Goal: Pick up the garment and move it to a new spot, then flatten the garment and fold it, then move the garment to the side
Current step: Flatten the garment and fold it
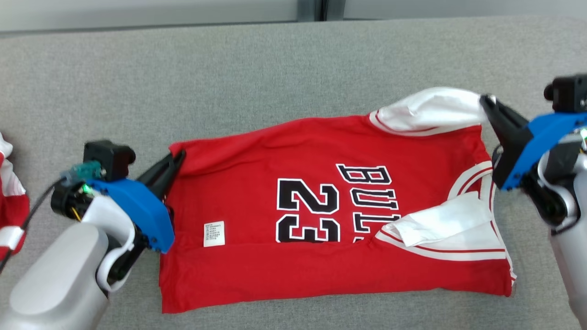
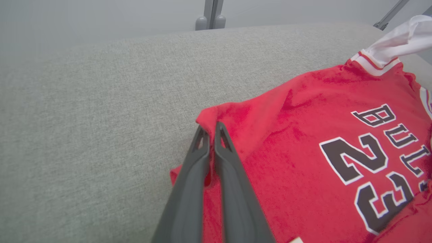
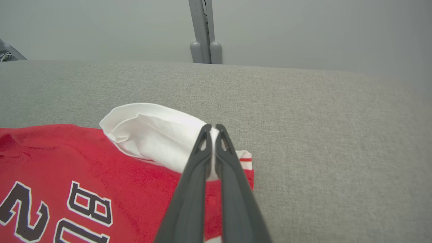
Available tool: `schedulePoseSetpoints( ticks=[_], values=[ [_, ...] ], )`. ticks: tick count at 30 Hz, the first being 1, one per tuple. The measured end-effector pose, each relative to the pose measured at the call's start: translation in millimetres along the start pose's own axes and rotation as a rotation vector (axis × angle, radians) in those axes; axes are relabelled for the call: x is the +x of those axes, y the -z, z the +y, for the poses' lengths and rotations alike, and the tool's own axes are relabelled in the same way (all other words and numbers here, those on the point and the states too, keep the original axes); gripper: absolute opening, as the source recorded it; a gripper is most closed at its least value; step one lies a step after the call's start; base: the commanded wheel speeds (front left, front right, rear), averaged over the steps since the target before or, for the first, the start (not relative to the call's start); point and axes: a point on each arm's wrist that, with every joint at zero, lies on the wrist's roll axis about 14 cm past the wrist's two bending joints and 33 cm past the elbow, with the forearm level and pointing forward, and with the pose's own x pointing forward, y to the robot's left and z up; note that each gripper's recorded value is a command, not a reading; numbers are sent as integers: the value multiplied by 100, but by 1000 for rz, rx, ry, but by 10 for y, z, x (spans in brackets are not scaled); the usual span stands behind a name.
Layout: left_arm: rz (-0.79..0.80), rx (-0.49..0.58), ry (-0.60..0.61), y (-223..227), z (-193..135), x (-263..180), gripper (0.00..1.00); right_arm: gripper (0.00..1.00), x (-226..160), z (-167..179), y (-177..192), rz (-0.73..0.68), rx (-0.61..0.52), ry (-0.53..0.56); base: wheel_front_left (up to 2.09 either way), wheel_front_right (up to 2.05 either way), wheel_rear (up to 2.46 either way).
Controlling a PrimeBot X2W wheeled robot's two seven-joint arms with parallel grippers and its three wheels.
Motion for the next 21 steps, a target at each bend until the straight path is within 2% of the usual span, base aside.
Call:
schedulePoseSetpoints(
  ticks=[7,13,21],
  values=[
    [-41,12,-14,179,-97,-224,0,0,-472,-69,256,22,64,30,0,0,0],
    [-67,46,-36,266,-106,-318,0,0,-756,58,561,52,167,31,0,0,0],
    [-75,101,-68,333,-46,-327,0,0,-1021,209,730,62,255,43,0,0,0]
  ],
)
